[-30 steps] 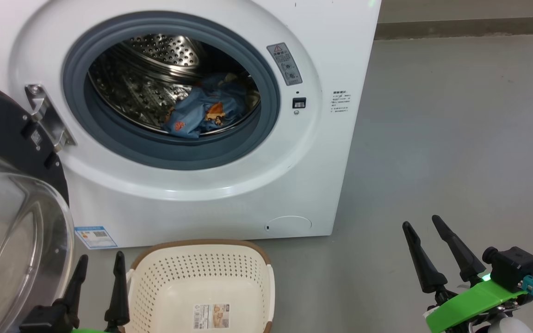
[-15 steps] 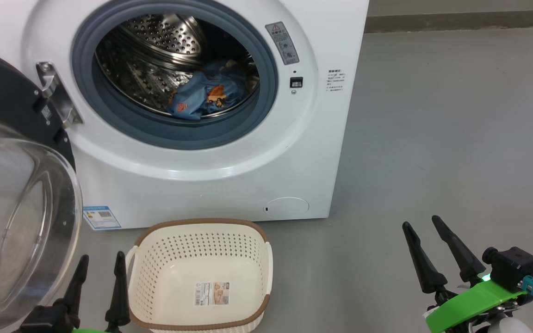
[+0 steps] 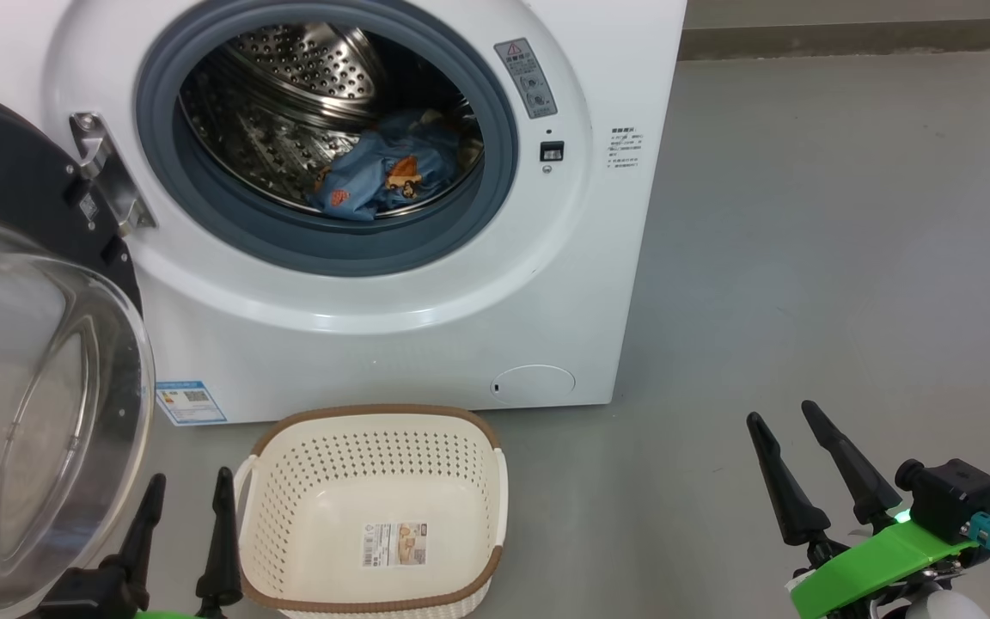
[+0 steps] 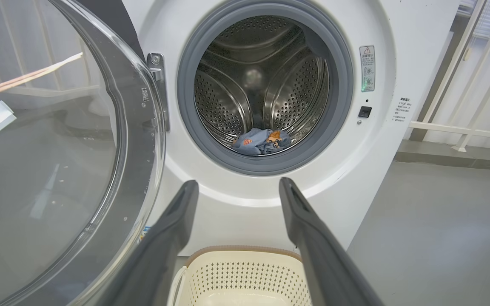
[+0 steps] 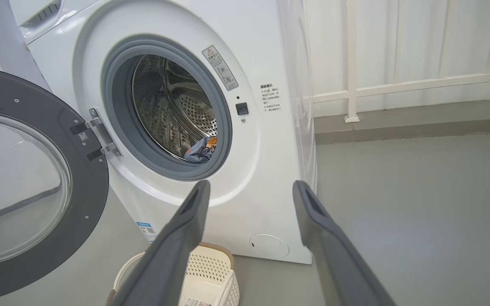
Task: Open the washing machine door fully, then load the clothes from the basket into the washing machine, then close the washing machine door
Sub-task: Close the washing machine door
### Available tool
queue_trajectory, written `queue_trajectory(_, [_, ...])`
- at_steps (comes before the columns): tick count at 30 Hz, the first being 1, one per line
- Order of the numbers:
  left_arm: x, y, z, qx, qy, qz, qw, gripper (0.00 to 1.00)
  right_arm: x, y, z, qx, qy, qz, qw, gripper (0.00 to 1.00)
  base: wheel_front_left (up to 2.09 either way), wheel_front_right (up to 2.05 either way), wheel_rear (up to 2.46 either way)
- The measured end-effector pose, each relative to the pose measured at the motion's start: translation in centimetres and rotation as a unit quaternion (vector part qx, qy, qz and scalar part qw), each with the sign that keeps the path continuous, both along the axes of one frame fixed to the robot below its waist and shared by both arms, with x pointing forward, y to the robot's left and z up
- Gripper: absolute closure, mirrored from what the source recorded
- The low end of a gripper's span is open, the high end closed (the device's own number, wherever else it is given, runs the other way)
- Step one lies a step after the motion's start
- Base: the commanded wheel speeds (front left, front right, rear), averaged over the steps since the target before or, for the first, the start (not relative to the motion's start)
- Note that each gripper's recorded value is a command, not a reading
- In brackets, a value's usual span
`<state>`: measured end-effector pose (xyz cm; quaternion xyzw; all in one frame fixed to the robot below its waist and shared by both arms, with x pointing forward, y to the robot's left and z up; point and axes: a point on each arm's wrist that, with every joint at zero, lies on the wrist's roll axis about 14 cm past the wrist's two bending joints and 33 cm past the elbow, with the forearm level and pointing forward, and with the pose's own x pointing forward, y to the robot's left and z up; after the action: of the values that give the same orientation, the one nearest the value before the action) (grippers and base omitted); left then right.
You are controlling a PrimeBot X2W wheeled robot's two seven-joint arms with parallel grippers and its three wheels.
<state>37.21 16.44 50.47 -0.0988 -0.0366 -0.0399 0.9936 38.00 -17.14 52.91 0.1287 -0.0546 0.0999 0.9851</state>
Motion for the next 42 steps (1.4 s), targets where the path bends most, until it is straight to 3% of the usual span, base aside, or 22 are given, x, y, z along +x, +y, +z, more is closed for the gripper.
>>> queue_trajectory(23, [-0.3, 0.5, 0.2, 0.001, -0.003, 0.008, 1.0, 0.0, 0.1, 0.7, 0.1, 0.0, -0.002, 0.01, 1.0, 0.0, 0.0, 0.0, 0.0])
queue_trajectory(42, [-2.6, 4.4, 0.4, 0.004, -0.006, 0.069, 0.998, 0.0, 1.4, 5.6, 0.2, -0.001, -0.003, 0.079, 0.997, 0.0, 0.0, 0.0, 0.0])
